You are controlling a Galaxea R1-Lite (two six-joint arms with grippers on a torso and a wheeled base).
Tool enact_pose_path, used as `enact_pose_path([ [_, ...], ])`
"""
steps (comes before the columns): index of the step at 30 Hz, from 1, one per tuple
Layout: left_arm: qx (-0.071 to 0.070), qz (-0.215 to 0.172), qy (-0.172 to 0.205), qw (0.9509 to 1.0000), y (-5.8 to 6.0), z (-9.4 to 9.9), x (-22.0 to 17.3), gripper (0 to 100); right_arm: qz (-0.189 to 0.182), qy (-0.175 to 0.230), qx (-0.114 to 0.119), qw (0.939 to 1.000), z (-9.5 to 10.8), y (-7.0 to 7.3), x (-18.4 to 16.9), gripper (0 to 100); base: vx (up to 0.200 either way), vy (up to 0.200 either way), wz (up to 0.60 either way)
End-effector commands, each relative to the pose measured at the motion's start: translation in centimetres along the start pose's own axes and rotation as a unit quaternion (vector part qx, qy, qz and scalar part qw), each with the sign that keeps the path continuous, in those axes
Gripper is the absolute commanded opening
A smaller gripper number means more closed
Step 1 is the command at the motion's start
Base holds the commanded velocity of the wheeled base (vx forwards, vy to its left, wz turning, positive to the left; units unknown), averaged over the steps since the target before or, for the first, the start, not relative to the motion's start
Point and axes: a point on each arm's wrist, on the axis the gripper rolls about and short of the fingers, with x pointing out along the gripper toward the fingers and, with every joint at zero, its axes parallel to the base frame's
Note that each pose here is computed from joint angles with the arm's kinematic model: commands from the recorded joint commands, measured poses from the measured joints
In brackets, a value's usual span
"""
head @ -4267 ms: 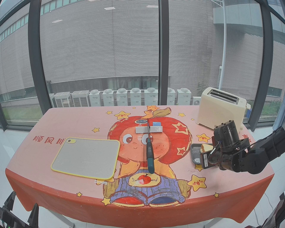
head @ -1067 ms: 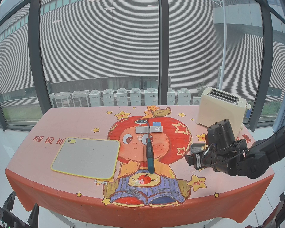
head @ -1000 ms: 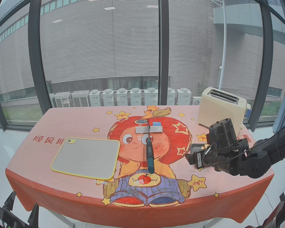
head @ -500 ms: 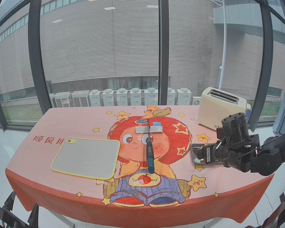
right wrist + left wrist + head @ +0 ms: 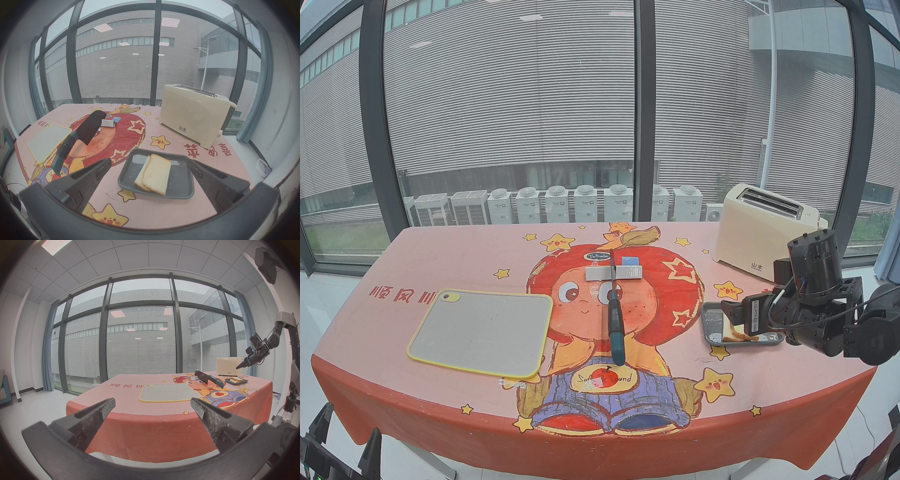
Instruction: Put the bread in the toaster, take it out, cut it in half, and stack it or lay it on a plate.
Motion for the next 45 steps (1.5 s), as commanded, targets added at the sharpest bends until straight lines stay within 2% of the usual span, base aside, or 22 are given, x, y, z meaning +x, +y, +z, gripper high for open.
enact_pose_path([
  [1, 0.000, 0.000, 0.010, 1.0000, 0.0, -0.5, 0.1, 100, -0.005, -0.004, 0.006, 1.0000, 0.2, -0.5, -0.2, 100, 0.000, 0.000, 0.00],
  [10, 0.000, 0.000, 0.010, 1.0000, 0.0, -0.5, 0.1, 100, -0.021, -0.007, 0.019, 0.9996, 0.1, -2.0, -0.7, 100, 0.000, 0.000, 0.00],
  [45, 0.000, 0.000, 0.010, 1.0000, 0.0, -0.5, 0.1, 100, -0.044, -0.027, 0.040, 0.9978, -0.5, -5.1, -3.6, 100, 0.000, 0.000, 0.00],
])
